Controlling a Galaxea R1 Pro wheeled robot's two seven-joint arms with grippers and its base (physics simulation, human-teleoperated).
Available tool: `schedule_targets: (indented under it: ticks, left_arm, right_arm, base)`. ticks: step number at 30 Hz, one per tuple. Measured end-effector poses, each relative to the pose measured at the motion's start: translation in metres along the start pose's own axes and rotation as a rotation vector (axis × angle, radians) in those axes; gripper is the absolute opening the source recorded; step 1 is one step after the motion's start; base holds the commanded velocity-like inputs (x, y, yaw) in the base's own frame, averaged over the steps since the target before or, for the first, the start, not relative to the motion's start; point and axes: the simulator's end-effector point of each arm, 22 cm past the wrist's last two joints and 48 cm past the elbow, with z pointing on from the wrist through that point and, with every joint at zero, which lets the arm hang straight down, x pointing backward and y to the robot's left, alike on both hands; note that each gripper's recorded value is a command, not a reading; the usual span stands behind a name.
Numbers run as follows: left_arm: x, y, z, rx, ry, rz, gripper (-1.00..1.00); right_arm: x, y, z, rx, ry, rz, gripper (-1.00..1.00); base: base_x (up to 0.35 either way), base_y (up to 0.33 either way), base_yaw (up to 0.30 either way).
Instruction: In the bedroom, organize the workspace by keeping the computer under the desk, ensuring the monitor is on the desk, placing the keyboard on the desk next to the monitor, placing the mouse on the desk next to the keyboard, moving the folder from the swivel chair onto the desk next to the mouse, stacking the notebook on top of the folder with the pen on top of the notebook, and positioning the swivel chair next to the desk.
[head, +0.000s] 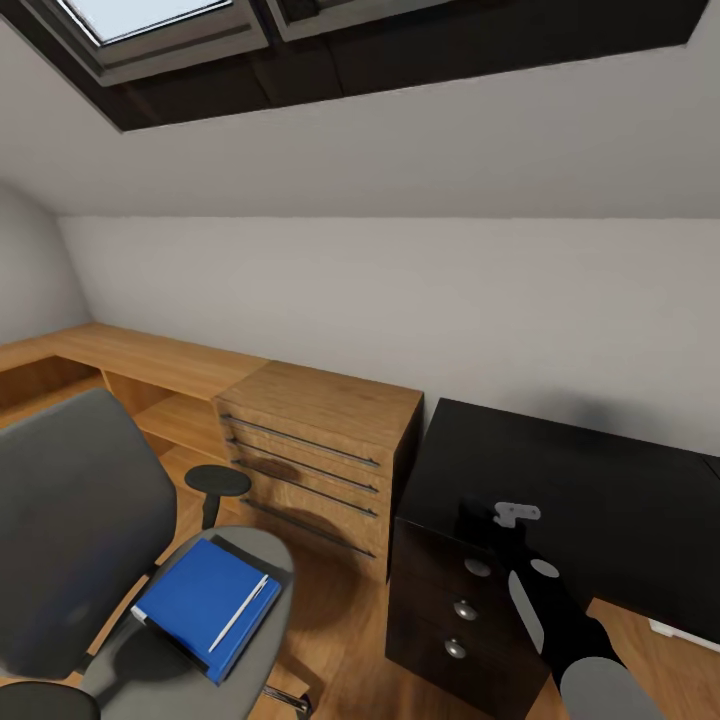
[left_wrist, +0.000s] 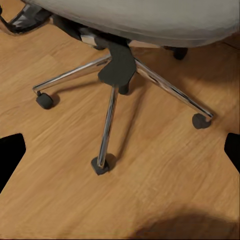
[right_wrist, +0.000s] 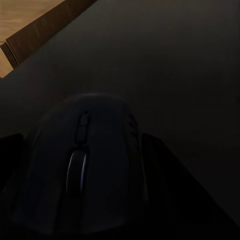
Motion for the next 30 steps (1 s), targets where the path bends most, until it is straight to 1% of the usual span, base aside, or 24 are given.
schedule_targets:
  ticks: [4, 7, 12, 16, 20, 30]
  left_arm:
    - [0.015, 0.006, -0.015, -0.005, 0.03, 0.007, 1.0]
    - [0.02, 0.008, -0.02, -0.005, 0.039, 0.01, 1.0]
    - [0.023, 0.004, -0.024, 0.001, 0.046, 0.007, 1.0]
    - [0.024, 0.001, -0.025, 0.003, 0.049, 0.003, 1.0]
    - [0.024, 0.0, -0.026, 0.004, 0.049, 0.002, 1.0]
    - [0.025, 0.0, -0.026, 0.003, 0.05, 0.001, 1.0]
  right_arm:
    - [0.0, -0.001, 0.0, 0.002, -0.001, 0.0, -1.0]
    - [-0.001, -0.001, 0.0, 0.003, -0.001, 0.0, -1.0]
    - [-0.002, -0.01, 0.0, 0.02, -0.004, -0.007, -1.0]
    - [-0.004, -0.016, -0.001, 0.035, -0.006, -0.011, -1.0]
    - [-0.004, -0.018, -0.001, 0.038, -0.006, -0.013, -1.0]
    - [-0.004, -0.018, -0.001, 0.039, -0.005, -0.014, -1.0]
  base:
    - [0.0, 0.0, 0.0]
    - [0.0, 0.0, 0.0]
    - [0.002, 0.0, 0.0]
    - [0.148, 0.0, 0.0]
    - [0.18, 0.0, 0.0]
    - [0.06, 0.0, 0.0]
